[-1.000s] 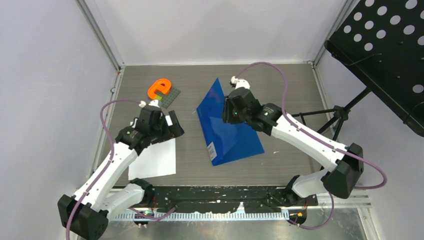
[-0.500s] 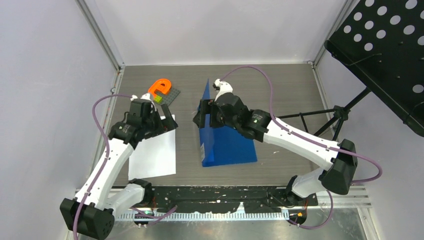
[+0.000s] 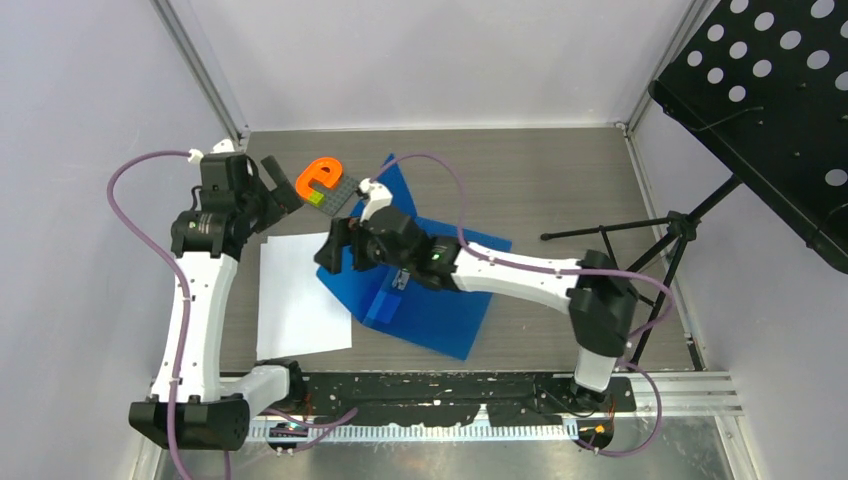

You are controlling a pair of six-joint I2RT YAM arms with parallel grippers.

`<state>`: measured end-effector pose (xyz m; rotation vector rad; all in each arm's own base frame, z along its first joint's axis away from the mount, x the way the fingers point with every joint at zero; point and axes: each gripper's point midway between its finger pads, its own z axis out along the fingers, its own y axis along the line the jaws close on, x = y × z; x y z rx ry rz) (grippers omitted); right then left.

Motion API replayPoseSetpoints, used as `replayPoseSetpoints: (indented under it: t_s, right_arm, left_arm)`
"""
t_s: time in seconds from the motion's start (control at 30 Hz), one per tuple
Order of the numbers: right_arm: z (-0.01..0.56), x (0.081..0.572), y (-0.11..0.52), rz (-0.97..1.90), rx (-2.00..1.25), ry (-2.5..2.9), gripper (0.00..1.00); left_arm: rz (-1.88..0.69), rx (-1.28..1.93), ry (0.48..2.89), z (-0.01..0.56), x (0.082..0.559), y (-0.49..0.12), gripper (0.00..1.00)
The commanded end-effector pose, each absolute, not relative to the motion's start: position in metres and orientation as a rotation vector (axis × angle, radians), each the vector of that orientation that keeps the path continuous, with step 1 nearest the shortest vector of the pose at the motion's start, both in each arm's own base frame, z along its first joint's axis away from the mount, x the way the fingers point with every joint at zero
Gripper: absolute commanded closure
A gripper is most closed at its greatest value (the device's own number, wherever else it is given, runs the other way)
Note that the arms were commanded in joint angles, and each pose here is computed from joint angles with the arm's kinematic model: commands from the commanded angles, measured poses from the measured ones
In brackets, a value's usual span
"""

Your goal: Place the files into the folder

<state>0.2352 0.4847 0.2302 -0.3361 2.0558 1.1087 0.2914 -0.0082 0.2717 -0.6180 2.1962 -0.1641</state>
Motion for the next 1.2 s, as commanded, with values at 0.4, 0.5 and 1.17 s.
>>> replayPoseSetpoints:
  t_s: [0.4,0.5,1.17]
  right_arm:
    - [0.134,0.249,0.494,1.084,-0.338,2.143,0.05]
    - [0.134,0.239,0.487,1.16,-0.355,2.134,0.05]
    - [0.172,0.323,0.362,0.799,-0.002,2.097,0.06]
  left_arm:
    - [-0.348,-0.419,2.281,0.246,0.304,-0.039,0.09]
    - [-0.322,-0.436,2.36,0.209,0.306,-0.039,0.09]
    - [-0.187,-0.448,2.811,0.04,0.331,-0.103,0.59]
